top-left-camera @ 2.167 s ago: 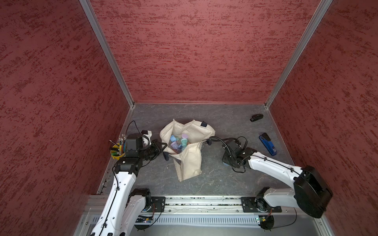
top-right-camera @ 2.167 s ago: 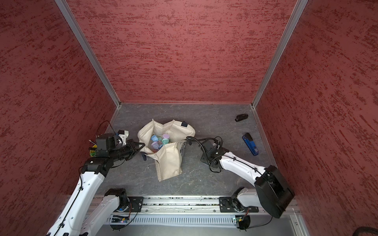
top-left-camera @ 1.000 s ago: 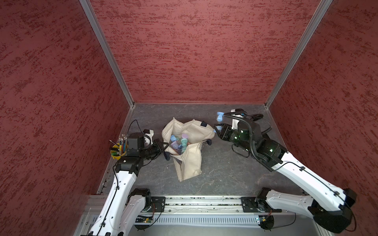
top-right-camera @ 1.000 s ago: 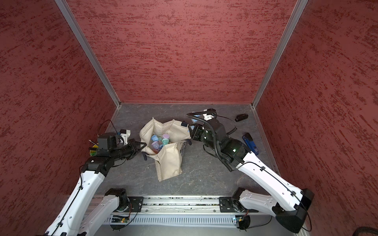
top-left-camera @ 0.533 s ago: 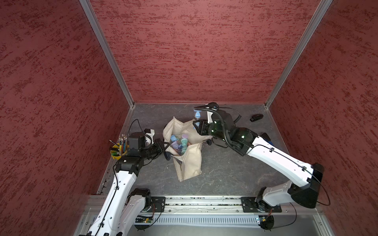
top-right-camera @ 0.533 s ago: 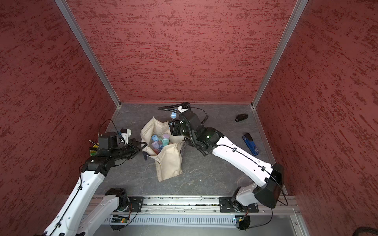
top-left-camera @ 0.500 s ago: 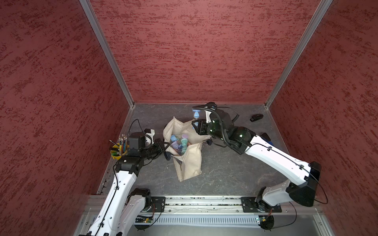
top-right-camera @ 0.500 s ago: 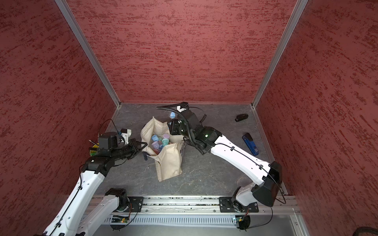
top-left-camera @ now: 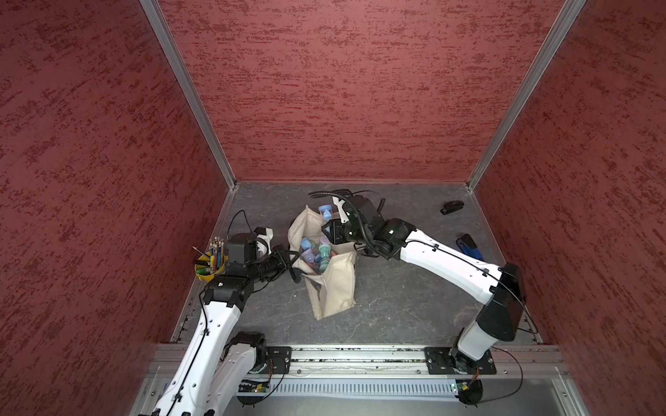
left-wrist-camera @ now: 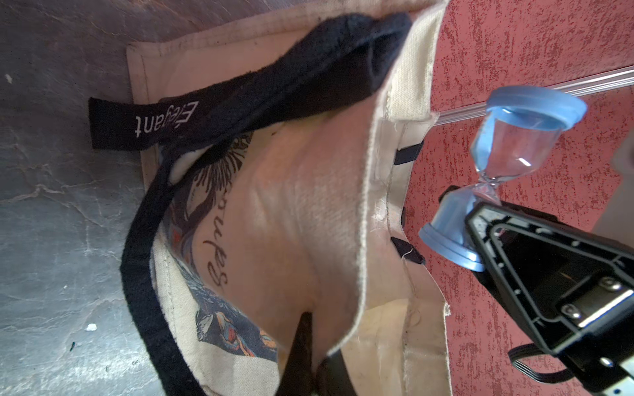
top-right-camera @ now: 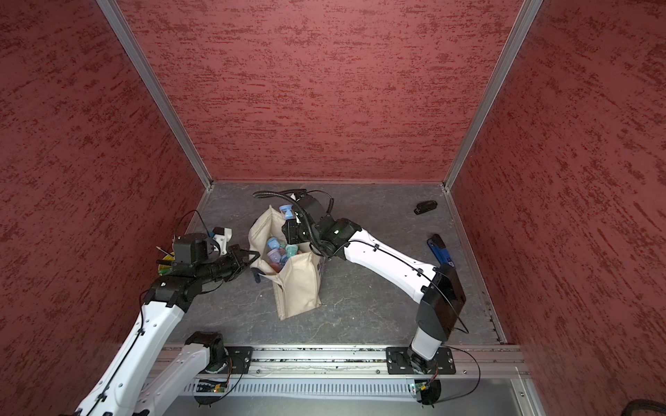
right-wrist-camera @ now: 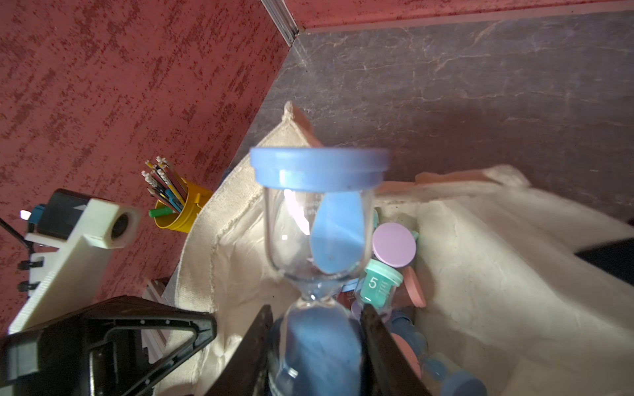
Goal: Put the hourglass into the canvas bag
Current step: Place the hourglass in the canvas bag.
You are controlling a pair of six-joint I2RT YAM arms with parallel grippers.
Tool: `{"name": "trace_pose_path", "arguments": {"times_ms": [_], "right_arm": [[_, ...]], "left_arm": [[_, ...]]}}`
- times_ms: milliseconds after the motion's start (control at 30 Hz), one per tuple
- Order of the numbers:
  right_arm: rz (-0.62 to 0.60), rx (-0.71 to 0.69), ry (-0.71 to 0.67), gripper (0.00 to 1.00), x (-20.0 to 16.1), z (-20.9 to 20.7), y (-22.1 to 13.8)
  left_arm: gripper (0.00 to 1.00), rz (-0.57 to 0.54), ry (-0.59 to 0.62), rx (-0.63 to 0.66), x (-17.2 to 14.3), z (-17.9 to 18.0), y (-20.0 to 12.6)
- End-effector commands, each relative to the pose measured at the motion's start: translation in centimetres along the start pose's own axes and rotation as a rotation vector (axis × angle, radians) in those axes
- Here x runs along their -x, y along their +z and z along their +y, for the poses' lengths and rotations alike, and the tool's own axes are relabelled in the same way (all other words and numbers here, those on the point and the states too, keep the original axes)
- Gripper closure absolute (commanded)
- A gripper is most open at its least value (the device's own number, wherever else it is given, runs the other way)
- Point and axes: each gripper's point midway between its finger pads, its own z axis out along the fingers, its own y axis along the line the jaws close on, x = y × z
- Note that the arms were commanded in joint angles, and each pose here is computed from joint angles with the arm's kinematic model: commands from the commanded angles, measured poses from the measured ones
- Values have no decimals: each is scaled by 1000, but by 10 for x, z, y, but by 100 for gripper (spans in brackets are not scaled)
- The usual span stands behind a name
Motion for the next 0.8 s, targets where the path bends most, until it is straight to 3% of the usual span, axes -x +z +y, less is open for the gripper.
{"name": "trace_pose_path", "arguments": {"times_ms": [0, 767], "right_arm": [[22, 34, -38, 100, -10, 10, -1], [256, -7, -69, 100, -90, 0, 29]], "left_arm": [[100, -6, 33, -21, 2, -10, -4], [100, -21, 48, -34, 11, -19, -7]]}}
